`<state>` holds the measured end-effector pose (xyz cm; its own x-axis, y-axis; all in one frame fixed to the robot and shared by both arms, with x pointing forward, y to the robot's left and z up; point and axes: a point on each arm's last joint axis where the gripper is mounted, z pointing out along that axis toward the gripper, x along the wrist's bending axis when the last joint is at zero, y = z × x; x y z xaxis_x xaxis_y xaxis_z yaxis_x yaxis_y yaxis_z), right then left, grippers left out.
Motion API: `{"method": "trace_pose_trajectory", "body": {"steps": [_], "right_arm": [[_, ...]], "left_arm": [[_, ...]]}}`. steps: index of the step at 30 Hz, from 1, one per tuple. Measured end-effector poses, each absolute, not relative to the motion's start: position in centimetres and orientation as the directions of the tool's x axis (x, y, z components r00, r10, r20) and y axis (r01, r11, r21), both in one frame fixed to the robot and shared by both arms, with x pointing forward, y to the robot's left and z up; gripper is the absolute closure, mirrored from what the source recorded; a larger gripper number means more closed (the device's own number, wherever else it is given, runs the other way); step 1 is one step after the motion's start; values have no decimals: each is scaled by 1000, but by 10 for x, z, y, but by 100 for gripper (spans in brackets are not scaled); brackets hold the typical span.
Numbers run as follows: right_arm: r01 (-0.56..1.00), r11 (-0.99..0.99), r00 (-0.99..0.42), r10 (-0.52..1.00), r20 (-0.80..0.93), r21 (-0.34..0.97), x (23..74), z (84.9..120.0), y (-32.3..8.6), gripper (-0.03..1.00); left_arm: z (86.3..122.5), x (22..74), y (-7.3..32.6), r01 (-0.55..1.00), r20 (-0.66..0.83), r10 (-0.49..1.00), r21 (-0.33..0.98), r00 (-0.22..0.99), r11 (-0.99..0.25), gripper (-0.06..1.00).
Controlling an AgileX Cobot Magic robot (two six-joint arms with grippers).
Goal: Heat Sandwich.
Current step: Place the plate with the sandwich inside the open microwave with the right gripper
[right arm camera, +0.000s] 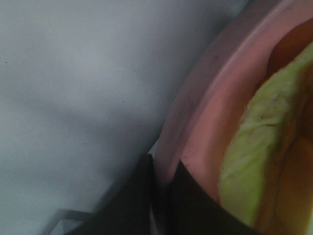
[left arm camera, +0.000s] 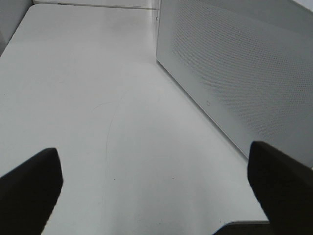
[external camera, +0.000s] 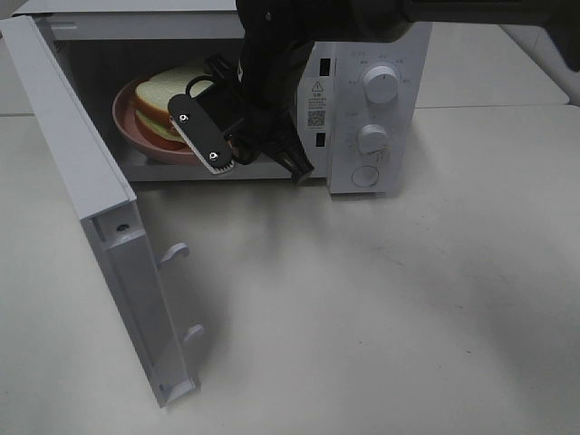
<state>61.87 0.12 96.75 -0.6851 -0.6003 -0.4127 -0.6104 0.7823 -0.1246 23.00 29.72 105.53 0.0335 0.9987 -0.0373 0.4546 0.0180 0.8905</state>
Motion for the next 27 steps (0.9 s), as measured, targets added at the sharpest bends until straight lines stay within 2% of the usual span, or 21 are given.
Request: {"method": "trace_pose_trajectory", "body": {"steps": [27], "right_arm": [[-541, 837, -739, -516, -433, -74, 658, 939, 39, 91]], "left_arm": [[1055, 230, 297, 455, -37, 999, 890, 34, 18, -2]]}}
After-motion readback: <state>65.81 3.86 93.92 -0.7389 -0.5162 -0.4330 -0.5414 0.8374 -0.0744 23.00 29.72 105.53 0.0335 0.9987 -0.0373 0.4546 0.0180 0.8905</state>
